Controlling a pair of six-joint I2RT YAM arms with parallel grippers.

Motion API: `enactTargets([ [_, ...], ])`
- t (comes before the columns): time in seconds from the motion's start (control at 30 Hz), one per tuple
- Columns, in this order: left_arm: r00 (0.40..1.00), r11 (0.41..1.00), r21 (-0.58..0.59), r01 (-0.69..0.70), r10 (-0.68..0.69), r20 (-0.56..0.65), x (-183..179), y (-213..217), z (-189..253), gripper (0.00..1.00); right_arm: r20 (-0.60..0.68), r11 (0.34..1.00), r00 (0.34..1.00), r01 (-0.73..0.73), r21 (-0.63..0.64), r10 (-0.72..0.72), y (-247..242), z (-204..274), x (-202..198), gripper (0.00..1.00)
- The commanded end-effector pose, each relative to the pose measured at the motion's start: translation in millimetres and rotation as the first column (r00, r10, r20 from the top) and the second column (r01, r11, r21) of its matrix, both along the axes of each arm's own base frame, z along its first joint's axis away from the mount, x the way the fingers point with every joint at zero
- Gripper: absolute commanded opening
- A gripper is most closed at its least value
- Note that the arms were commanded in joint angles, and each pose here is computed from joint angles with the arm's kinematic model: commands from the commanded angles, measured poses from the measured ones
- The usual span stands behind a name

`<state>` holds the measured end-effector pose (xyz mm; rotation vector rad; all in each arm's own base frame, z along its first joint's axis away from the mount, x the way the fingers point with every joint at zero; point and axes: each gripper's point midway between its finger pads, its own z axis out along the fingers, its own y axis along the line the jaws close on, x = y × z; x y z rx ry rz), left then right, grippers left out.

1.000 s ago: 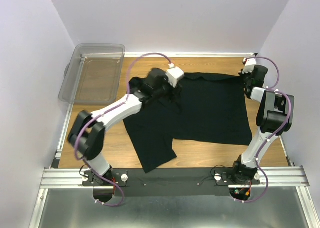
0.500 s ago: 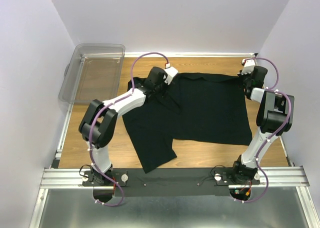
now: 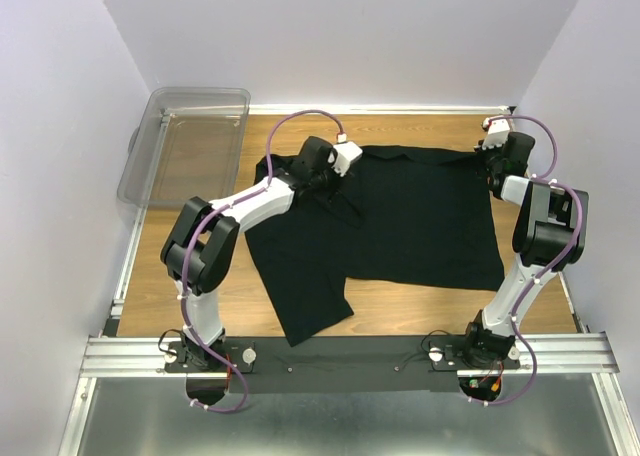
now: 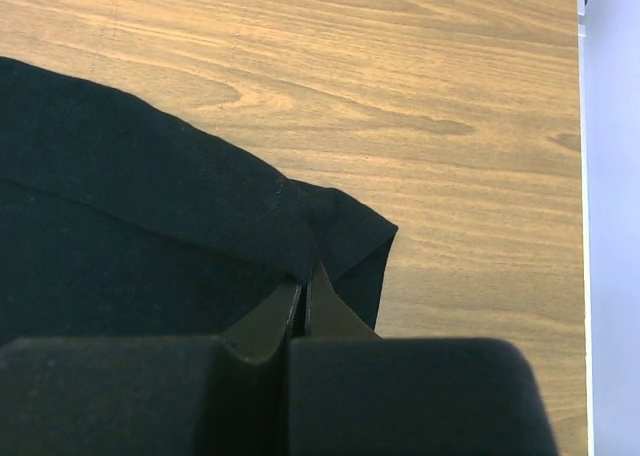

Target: Fold and stack the t-shirts

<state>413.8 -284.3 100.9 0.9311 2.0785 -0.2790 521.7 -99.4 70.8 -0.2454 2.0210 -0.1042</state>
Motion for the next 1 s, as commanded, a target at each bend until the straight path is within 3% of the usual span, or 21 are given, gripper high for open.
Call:
enactTargets([
  [0.0,0.988,0.975,-0.203,0.087,-0.111,-0.110,-44.4,-43.5,8.6,0.66,-0.019,1.000,1.000,-0.017,0.013,0.017,0.6,-6.4,-3.3,0.00],
  [0.27,0.987,0.980,-0.184,0.079,-0.102,-0.121,-69.7,-88.1,-7.0,0.65,-0.028,0.999,0.999,-0.015,0.028,0.015,1.8,-10.3,-2.7,0.01],
  [0.6,0.993,0.995,-0.045,-0.090,0.086,-0.085,-50.2,-75.9,-30.8,0.64,-0.031,0.999,0.999,-0.015,0.028,0.016,1.6,-10.9,-2.3,0.01],
  [0.97,0.990,0.998,-0.006,-0.060,0.059,-0.128,-54.2,-82.5,-53.5,0.57,-0.027,1.000,1.000,-0.011,0.029,0.011,0.7,-8.6,-0.3,0.01],
])
